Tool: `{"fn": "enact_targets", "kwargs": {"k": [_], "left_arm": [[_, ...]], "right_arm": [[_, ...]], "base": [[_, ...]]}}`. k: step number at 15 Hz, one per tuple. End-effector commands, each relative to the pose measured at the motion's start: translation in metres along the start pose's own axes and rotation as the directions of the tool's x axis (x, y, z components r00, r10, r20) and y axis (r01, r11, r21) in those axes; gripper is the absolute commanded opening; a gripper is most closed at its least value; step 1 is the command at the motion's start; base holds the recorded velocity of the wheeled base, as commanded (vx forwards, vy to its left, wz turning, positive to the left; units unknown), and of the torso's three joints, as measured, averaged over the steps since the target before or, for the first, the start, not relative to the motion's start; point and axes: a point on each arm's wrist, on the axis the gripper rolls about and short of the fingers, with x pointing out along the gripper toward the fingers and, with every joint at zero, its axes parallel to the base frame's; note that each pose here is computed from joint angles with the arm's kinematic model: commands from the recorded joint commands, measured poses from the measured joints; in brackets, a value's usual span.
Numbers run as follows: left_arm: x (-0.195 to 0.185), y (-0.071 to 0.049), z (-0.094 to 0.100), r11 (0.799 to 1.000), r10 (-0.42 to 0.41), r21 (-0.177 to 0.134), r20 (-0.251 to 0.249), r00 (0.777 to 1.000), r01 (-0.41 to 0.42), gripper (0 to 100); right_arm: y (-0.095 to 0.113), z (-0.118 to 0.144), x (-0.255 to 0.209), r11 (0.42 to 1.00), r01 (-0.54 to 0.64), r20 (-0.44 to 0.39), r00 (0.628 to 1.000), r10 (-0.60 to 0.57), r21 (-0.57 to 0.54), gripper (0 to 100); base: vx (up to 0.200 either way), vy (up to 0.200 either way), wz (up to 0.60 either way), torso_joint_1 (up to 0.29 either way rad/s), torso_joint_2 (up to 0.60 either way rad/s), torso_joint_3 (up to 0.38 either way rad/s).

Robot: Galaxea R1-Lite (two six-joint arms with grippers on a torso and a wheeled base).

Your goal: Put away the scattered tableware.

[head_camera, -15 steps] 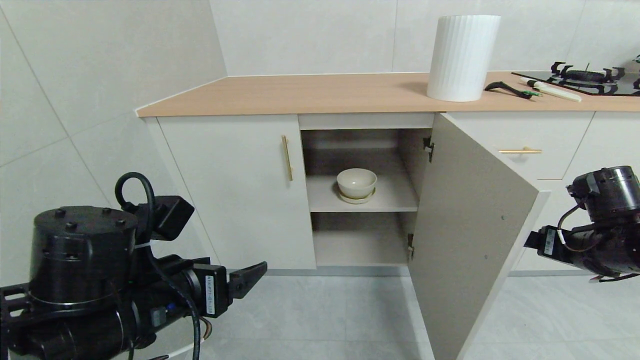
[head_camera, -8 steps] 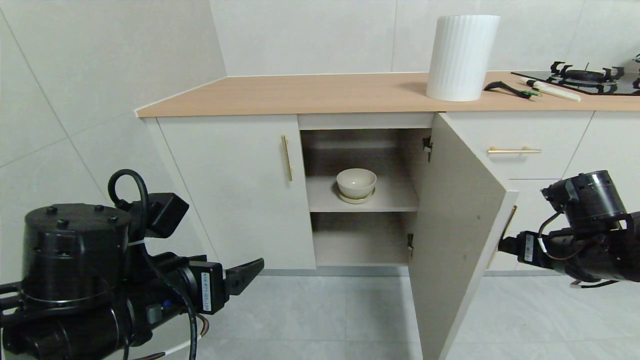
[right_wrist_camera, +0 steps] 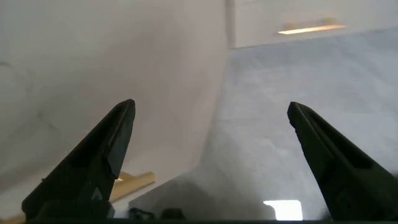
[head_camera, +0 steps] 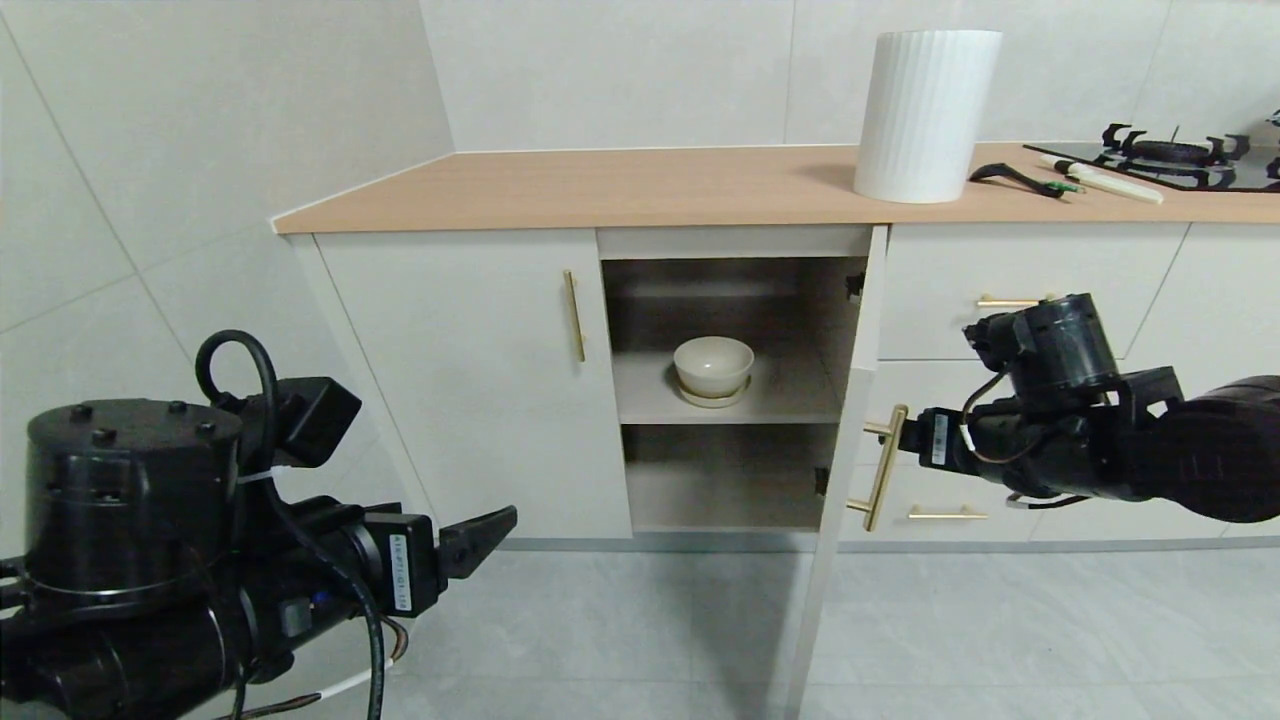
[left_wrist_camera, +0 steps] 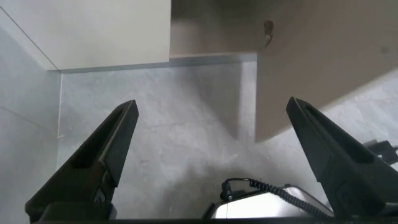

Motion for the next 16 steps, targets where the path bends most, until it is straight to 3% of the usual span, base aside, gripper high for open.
{"fn": "enact_targets", "kwargs": {"k": [1, 4, 8, 11, 16], "left_arm": [[0.000, 0.000, 0.000, 1.000, 0.002, 0.001, 0.000, 1.000, -0.002, 100], [0.000, 0.001, -0.001, 1.000, 0.002, 0.013, -0.006, 1.000, -0.002, 100], [0.002, 0.001, -0.003, 1.000, 0.006, 0.016, -0.013, 1.000, -0.006, 100], [0.001, 0.003, -0.009, 0.998, 0.010, 0.064, -0.032, 0.999, -0.008, 100], [0.001, 0.003, -0.009, 0.998, 0.011, 0.069, -0.030, 0.999, -0.009, 100]], "right_arm": [[0.021, 0.001, 0.022, 0.999, -0.044, -0.033, 0.999, 0.043, -0.028, 100], [0.037, 0.011, 0.049, 0.997, -0.045, -0.048, 0.998, 0.043, -0.055, 100], [0.050, 0.004, 0.064, 0.996, -0.057, -0.062, 0.997, 0.053, -0.069, 100], [0.051, 0.001, 0.067, 0.996, -0.057, -0.070, 0.996, 0.052, -0.069, 100], [0.056, -0.007, 0.077, 0.996, -0.060, -0.079, 0.995, 0.055, -0.061, 100]], "base": [[0.000, 0.000, 0.00, 0.000, 0.00, 0.000], [0.000, 0.000, 0.00, 0.000, 0.00, 0.000], [0.000, 0.000, 0.00, 0.000, 0.00, 0.000], [0.000, 0.000, 0.00, 0.000, 0.00, 0.000], [0.040, 0.000, 0.00, 0.000, 0.00, 0.000]]}}
